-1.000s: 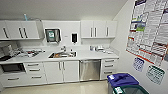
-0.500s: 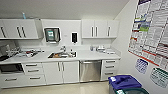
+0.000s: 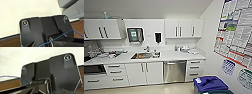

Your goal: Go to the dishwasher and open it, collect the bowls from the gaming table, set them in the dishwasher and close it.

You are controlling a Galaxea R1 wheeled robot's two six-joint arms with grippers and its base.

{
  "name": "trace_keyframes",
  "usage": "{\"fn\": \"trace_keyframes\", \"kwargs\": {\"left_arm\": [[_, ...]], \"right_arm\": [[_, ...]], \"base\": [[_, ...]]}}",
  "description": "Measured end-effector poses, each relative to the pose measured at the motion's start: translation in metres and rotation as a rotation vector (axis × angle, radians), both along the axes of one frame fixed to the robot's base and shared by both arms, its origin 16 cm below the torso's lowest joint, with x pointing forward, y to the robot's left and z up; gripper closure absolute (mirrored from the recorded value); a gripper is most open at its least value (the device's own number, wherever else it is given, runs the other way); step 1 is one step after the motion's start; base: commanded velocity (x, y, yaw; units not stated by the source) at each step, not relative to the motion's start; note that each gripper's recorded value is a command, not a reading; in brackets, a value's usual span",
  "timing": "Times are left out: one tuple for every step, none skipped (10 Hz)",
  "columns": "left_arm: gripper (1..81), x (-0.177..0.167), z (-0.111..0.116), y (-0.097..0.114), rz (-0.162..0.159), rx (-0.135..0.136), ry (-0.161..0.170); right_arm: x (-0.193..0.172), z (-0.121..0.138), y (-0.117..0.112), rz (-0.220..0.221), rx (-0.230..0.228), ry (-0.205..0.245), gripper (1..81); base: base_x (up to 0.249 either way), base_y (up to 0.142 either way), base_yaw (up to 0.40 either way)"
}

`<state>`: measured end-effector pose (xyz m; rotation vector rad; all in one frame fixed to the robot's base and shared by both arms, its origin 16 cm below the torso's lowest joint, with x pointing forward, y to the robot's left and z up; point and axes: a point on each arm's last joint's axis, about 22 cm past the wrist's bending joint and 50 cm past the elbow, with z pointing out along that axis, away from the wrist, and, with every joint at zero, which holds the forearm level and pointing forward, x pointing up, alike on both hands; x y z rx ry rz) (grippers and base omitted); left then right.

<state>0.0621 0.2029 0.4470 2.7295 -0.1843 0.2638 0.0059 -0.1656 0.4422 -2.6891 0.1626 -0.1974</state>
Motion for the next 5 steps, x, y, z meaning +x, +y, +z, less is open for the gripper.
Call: {"fn": "trace_keyframes", "kwargs": {"left_arm": [[1.0, -0.0006, 0.0001, -0.0016, 0.0, -0.002, 0.0], [1.0, -0.0005, 0.0001, -0.0004, 0.0, -0.001, 0.0], [1.0, -0.0004, 0.0, 0.0012, 0.0, 0.001, 0.0], [1.0, -0.0008, -0.0002, 0.0026, 0.0, 0.003, 0.001], [1.0, 0.0, 0.0, 0.0024, 0.0, 0.003, 0.0]], "right_arm": [[-0.0008, -0.0002, -0.0016, 0.0, -0.002, 0.0, 1.0], [-0.0023, -0.0004, -0.0014, 0.0, -0.002, 0.003, 1.0], [-0.0014, -0.0004, -0.0024, 0.0, -0.003, 0.001, 1.0], [-0.0015, -0.0003, -0.0015, 0.0, -0.002, 0.002, 1.0], [-0.0013, -0.0002, -0.0005, 0.0, -0.001, 0.001, 1.0]], "base": [[0.094, 0.0, 0.0], [0.094, 0.0, 0.0], [0.095, 0.0, 0.0], [0.099, 0.0, 0.0], [0.11, 0.0, 0.0]]}}
